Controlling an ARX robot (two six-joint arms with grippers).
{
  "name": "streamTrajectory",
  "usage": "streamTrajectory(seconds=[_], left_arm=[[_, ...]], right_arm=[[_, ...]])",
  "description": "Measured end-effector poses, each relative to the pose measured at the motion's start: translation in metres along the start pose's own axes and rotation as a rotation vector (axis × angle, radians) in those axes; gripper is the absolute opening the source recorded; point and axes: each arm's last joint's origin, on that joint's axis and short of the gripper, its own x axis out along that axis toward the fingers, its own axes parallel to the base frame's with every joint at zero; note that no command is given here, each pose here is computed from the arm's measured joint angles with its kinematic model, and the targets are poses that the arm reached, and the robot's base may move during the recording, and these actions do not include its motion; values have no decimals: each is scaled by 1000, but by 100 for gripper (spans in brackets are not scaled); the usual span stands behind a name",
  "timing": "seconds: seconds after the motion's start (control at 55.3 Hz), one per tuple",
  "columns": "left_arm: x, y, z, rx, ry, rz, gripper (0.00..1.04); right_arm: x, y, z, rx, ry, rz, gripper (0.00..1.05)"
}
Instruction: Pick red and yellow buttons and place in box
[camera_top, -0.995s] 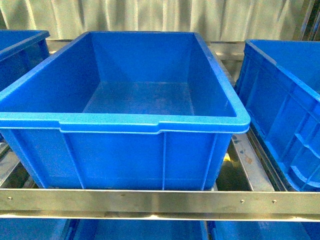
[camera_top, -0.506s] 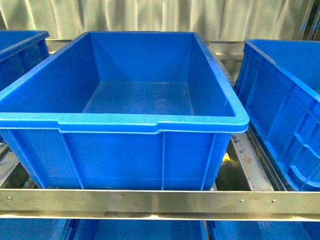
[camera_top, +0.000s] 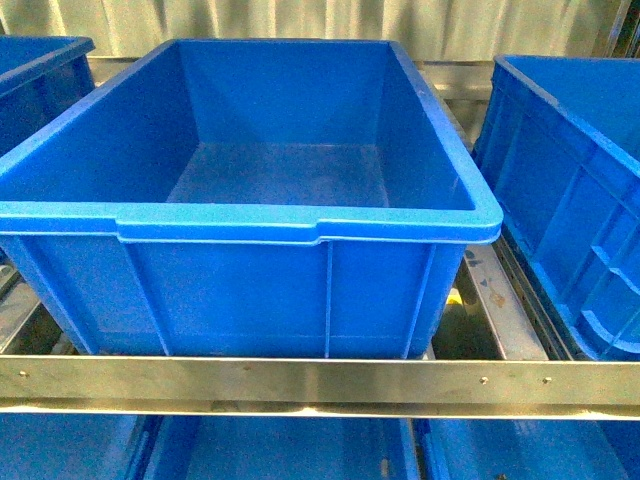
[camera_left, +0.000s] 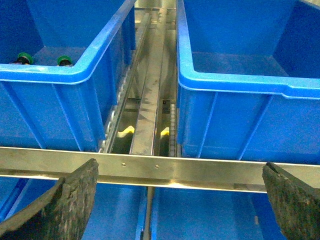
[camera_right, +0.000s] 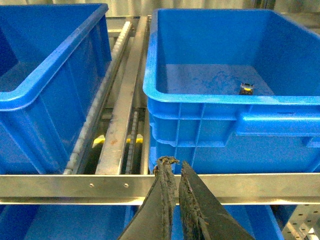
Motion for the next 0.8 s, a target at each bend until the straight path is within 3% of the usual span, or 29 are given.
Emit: streamTrajectory(seconds=[0.525, 0.669, 0.796], left_arm=[[0, 0, 0, 0, 0, 0, 97], [0, 0, 0, 0, 0, 0, 97], [0, 0, 0, 0, 0, 0, 97]], right_arm=[[-14, 0, -3, -2, 5, 0, 4], [-14, 0, -3, -2, 5, 0, 27], [-14, 0, -3, -2, 5, 0, 58]])
